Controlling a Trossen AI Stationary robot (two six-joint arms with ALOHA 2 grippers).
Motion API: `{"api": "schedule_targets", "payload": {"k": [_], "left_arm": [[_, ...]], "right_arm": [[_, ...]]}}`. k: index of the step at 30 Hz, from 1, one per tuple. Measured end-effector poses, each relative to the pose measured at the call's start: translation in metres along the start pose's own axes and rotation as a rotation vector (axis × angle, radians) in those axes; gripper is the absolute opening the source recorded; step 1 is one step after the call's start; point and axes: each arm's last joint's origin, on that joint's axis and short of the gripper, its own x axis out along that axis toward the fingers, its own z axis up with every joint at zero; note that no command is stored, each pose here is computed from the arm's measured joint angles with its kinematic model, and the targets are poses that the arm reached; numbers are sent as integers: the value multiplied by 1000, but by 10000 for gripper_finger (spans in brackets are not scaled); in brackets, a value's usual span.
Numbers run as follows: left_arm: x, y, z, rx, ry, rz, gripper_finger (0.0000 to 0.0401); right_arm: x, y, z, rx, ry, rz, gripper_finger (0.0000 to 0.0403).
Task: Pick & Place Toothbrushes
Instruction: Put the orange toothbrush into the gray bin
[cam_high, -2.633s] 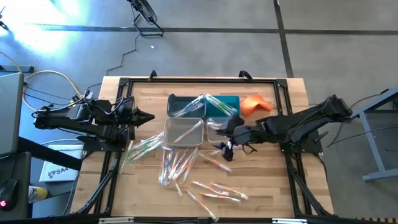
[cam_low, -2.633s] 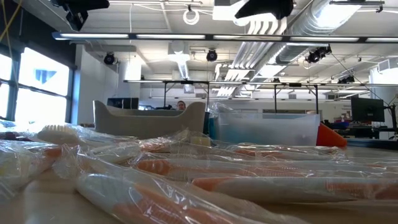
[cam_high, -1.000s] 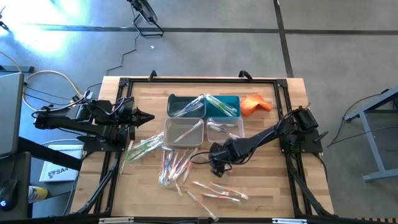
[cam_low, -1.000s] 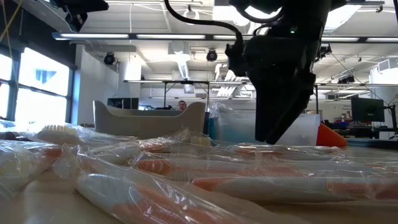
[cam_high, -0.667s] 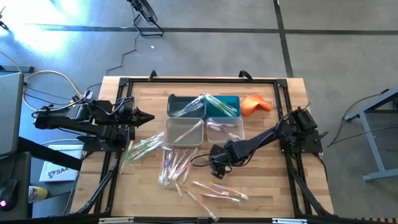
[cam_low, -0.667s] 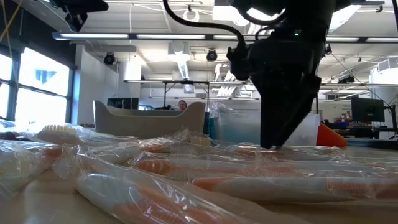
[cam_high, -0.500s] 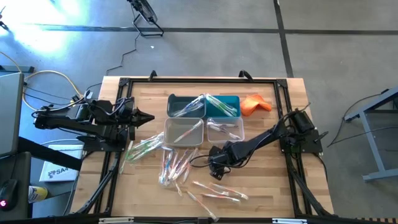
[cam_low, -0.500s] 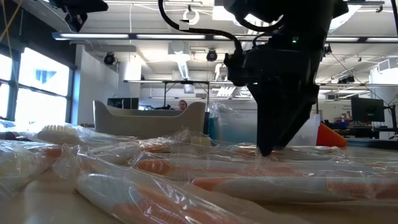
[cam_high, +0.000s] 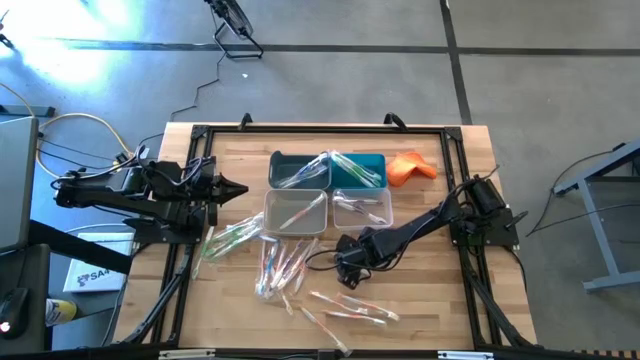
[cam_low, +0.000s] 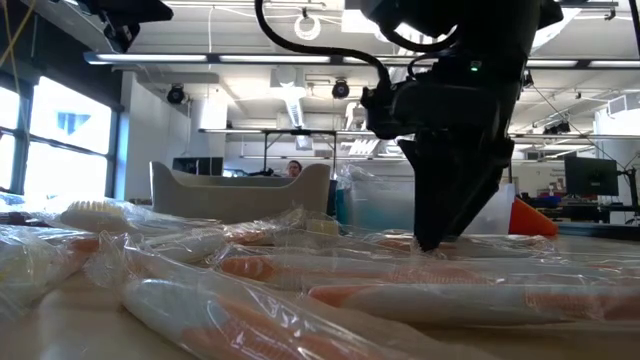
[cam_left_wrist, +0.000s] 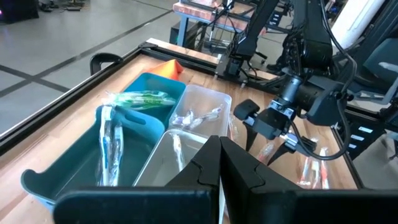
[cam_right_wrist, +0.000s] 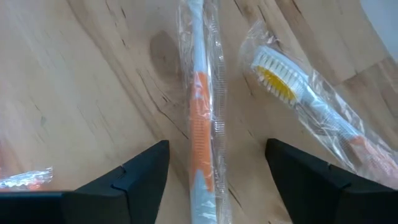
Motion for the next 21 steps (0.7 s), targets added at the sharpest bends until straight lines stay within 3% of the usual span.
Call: {"api": "schedule_targets", "payload": {"k": [21], "left_arm": [[0, 0, 0, 0, -1, 2, 0]], "right_arm": [[1, -4, -3, -62, 30, -41, 50]]}}
